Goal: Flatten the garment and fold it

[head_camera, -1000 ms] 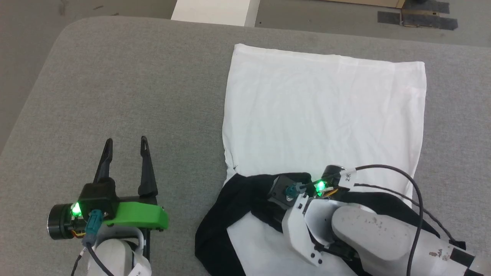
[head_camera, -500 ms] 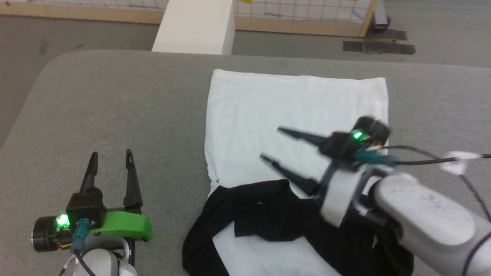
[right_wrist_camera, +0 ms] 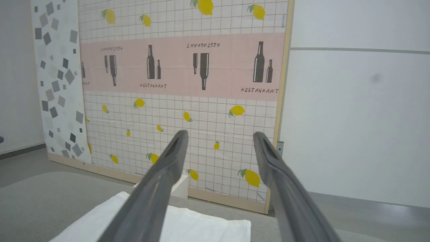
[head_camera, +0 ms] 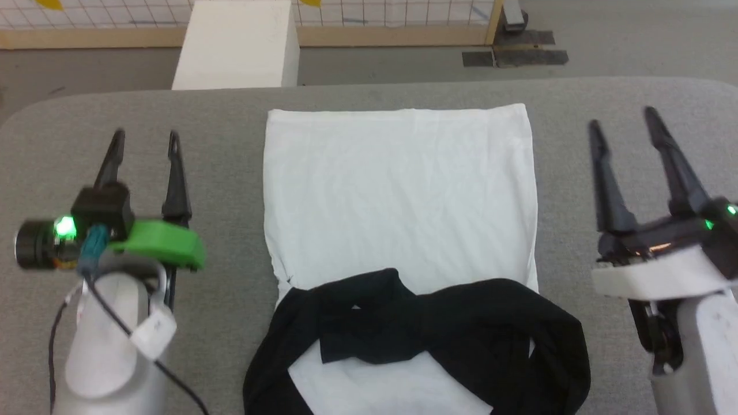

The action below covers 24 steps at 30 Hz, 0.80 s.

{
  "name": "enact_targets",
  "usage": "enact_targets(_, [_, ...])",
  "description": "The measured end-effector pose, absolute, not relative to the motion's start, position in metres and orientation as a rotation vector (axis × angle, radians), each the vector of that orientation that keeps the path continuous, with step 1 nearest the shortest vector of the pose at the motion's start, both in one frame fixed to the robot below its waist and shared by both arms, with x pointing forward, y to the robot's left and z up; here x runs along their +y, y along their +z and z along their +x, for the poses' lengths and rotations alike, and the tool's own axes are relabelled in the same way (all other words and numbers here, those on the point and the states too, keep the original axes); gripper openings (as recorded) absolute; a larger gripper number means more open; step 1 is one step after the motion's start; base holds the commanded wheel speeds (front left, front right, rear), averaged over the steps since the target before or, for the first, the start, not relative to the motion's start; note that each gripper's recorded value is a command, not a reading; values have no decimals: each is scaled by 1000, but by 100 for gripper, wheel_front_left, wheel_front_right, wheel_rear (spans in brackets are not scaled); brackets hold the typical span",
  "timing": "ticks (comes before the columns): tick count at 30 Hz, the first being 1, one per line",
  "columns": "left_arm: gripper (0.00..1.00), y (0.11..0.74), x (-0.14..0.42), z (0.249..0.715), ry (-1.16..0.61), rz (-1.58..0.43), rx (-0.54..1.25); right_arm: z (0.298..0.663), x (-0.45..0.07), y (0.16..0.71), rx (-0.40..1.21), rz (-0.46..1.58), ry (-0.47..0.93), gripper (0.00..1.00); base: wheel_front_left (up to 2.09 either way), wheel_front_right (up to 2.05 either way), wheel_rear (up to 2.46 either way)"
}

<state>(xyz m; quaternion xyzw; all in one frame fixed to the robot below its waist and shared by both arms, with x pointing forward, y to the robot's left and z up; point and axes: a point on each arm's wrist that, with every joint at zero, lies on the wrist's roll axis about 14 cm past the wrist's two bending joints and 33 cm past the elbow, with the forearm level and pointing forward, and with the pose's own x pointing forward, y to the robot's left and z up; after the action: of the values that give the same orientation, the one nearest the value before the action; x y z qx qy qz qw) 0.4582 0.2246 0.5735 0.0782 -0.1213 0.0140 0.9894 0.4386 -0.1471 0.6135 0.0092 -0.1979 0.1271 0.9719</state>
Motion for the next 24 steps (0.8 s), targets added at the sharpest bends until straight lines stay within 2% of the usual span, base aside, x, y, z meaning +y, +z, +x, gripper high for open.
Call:
enact_targets(3, [100, 577, 217, 489, -13, 176, -215, 431, -165, 601, -381, 63, 167, 100, 0, 0, 0])
enact_targets(11, [100, 578, 197, 580, -107, 229, -18, 431, -187, 568, -304, 74, 74, 100, 0, 0, 0])
enact_targets(18, [100, 528, 179, 639, -171, 307, 316, 449, -188, 542, -251, 46, 69, 100, 0, 0, 0])
enact_targets(24, [100, 451, 164, 648, -236, 317, 674, 462, -194, 519, -199, 25, 57, 100, 0, 0, 0])
